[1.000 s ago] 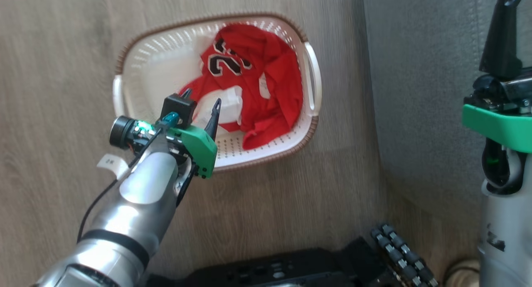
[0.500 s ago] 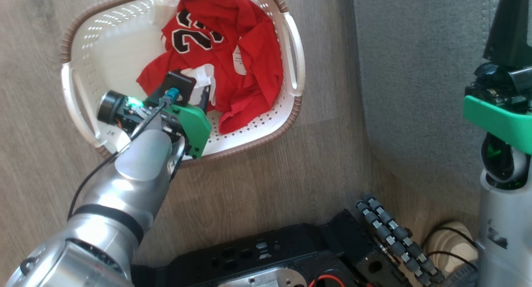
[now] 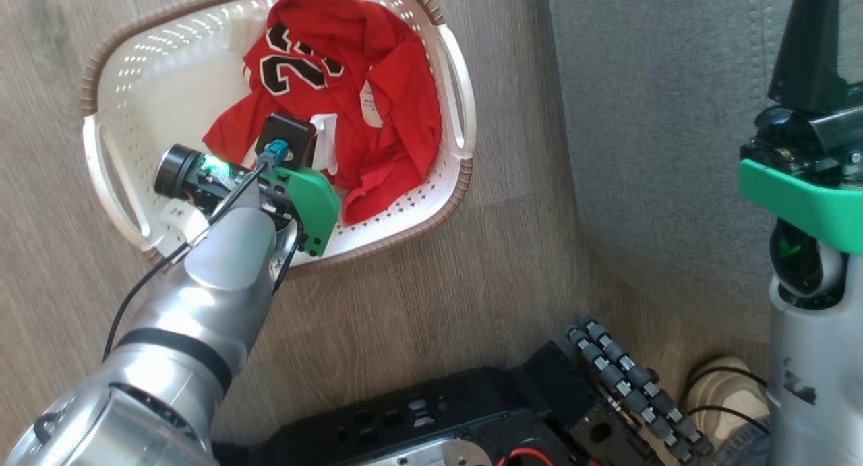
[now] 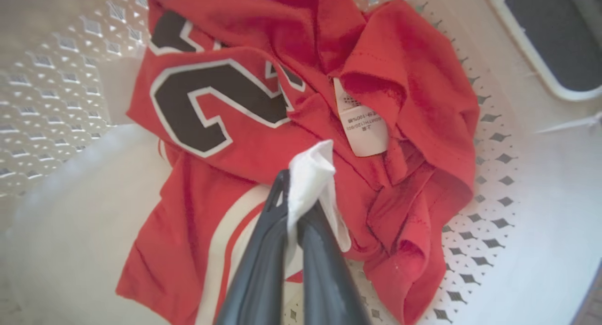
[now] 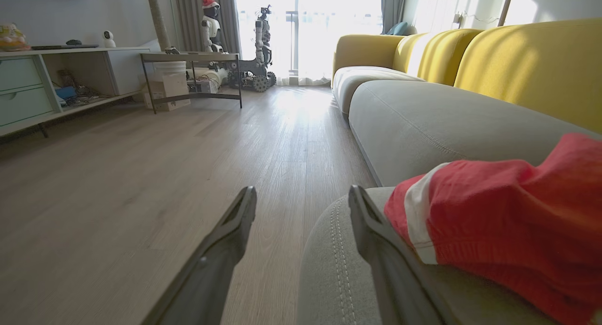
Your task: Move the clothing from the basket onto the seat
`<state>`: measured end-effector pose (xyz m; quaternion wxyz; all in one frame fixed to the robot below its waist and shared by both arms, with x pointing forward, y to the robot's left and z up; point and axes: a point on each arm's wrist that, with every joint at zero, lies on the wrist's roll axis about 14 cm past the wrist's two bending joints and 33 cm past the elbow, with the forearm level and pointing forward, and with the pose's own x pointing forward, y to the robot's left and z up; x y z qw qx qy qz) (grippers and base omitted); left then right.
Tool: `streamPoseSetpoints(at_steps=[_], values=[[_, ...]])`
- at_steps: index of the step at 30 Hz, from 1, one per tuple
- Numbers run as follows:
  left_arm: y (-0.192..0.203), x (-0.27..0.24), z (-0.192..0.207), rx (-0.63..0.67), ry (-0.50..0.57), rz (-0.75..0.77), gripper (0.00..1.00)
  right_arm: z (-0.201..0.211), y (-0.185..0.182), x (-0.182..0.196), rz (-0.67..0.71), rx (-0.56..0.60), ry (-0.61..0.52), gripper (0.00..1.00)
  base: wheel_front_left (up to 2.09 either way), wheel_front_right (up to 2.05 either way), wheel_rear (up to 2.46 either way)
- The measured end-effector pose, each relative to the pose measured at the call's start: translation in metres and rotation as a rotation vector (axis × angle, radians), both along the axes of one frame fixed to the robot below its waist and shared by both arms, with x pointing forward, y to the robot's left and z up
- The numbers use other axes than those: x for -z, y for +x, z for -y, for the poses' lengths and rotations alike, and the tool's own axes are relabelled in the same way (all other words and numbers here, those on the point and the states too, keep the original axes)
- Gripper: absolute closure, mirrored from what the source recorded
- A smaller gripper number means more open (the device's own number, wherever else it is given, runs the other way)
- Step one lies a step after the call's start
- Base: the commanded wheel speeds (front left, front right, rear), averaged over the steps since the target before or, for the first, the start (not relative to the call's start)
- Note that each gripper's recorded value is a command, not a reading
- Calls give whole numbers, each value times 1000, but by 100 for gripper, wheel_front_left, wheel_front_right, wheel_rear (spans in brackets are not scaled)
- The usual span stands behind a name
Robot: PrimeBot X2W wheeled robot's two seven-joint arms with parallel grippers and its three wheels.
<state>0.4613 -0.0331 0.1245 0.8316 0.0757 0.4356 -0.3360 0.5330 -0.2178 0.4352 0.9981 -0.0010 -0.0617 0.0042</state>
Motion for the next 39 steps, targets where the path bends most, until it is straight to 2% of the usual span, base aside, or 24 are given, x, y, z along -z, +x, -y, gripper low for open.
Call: streamPoseSetpoints(at_steps=[13, 21, 30, 39], values=[[21, -89, 9, -51, -140, 184, 100, -8, -15, -26, -1, -11, 37, 0, 0, 0, 0], [24, -177, 11, -98, -229, 327, 100, -16, -60, -12, -134, -12, 49, 0, 0, 0, 0], [23, -298, 3, -151, -311, 575, 100, -31, -105, -39, -115, -44, 76, 0, 0, 0, 0], [-6, -406, -13, -182, -383, 812, 100, -47, -155, -62, -75, -84, 94, 0, 0, 0, 0]])
